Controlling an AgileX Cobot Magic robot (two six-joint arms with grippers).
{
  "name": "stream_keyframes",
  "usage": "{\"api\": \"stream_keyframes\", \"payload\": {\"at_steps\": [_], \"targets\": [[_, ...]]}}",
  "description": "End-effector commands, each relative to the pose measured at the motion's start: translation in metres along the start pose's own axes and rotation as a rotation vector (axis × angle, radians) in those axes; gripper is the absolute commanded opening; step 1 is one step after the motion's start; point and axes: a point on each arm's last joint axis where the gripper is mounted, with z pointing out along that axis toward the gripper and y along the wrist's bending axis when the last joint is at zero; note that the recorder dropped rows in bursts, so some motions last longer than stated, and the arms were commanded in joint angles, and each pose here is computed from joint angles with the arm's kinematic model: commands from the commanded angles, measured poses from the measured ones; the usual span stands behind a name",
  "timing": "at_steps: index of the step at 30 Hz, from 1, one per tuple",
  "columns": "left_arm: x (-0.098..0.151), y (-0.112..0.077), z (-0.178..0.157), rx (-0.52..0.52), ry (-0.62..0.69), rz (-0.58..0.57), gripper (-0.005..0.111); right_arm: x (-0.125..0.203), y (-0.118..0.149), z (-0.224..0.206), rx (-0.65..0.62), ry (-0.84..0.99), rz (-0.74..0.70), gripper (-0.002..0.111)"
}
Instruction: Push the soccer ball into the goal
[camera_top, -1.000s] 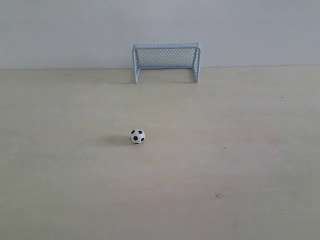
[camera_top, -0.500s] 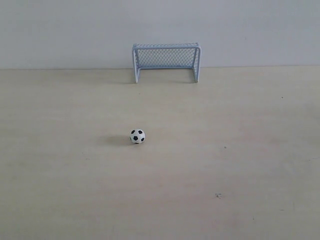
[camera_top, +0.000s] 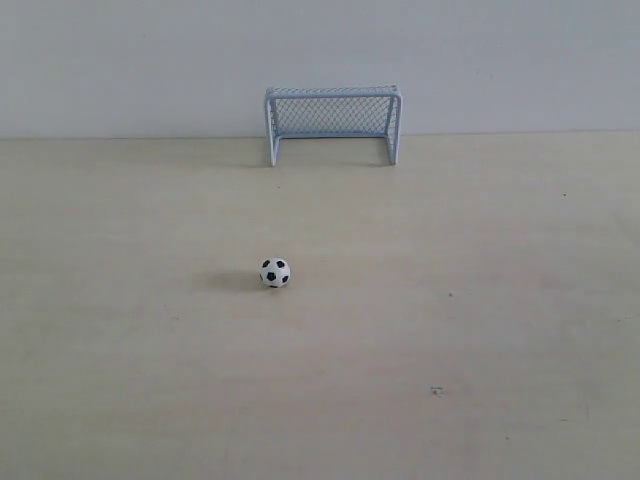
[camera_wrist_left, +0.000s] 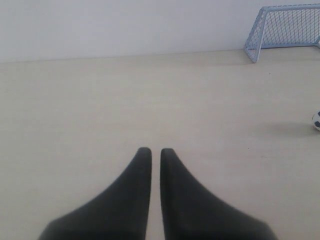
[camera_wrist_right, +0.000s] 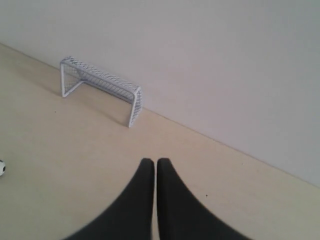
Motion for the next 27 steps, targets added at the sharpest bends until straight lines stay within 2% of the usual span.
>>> {"api": "stream_keyframes", "payload": {"at_steps": [1,15,27], "targets": [[-0.003,0.0,-0.001,-0.004,-0.019,-0.017,0.006,-0.012,0.002,0.008,-0.08,0.022,-0.05,0.0],[-0.003,0.0,-0.001,-0.004,-0.019,-0.017,0.006,-0.049,0.027,0.055,-0.352,0.122,-0.235,0.0],[-0.003,0.0,-0.001,-0.004,-0.019,-0.017,0.006,-0.039,0.068,0.112,-0.557,0.28,-0.299,0.0]]}}
